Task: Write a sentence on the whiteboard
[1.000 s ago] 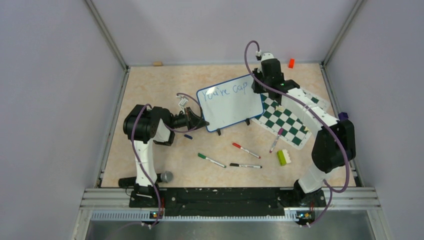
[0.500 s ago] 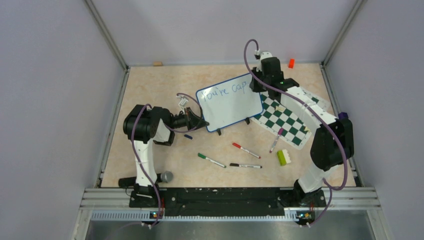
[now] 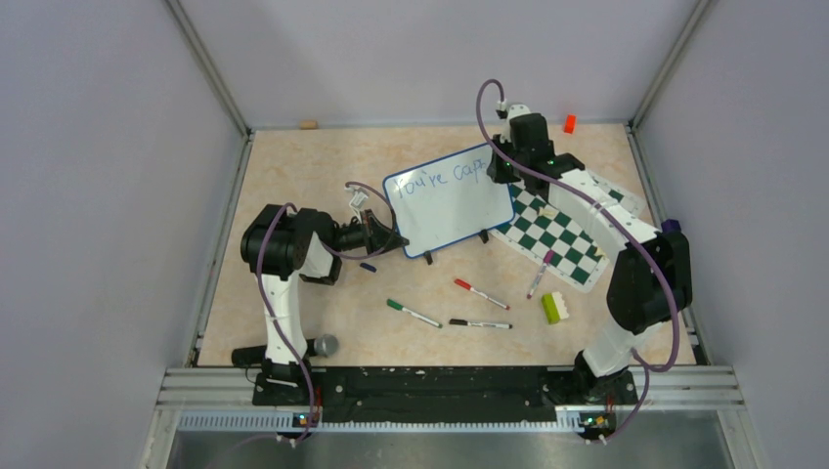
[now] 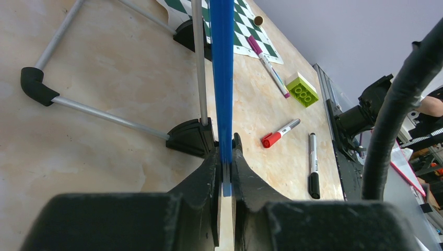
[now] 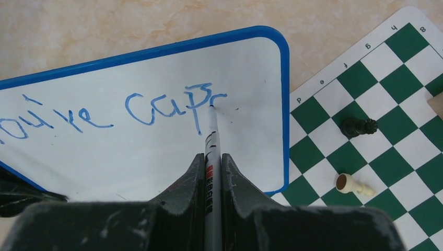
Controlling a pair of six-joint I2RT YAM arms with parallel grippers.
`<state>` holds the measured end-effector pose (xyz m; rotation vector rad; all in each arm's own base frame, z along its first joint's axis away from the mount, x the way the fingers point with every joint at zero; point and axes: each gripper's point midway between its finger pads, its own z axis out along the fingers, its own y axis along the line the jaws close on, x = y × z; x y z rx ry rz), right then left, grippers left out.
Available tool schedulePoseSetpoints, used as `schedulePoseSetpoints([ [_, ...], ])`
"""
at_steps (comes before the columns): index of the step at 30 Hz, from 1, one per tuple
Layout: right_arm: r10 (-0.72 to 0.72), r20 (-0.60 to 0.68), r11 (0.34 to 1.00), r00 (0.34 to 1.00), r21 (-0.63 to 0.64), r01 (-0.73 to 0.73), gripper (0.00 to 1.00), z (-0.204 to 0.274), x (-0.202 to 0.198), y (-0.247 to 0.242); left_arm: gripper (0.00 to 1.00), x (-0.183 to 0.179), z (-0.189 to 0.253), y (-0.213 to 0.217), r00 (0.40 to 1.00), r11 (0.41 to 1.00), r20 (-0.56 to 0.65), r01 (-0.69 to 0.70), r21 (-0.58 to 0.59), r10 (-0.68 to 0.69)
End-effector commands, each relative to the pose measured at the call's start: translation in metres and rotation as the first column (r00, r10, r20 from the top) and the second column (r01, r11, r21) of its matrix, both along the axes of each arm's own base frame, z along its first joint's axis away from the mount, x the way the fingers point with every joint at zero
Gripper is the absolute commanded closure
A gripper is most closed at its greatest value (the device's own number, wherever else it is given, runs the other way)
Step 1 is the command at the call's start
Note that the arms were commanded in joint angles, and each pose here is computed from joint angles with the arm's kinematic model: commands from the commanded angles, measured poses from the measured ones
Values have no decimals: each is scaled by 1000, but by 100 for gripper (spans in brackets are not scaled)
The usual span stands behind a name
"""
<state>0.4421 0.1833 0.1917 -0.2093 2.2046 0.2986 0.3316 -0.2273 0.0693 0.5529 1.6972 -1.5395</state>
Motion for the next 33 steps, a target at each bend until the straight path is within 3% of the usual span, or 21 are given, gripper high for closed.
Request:
schedulePoseSetpoints([
  [1, -16, -1, 1000, 1000, -19, 16, 100, -1, 0, -7, 95, -8, 16, -1, 993, 999, 109, 46, -4, -45],
  [33, -77, 89, 997, 993, 22, 76, 100, 32, 27, -8, 95, -7, 16, 0, 993, 999, 107, 45, -4, -44],
])
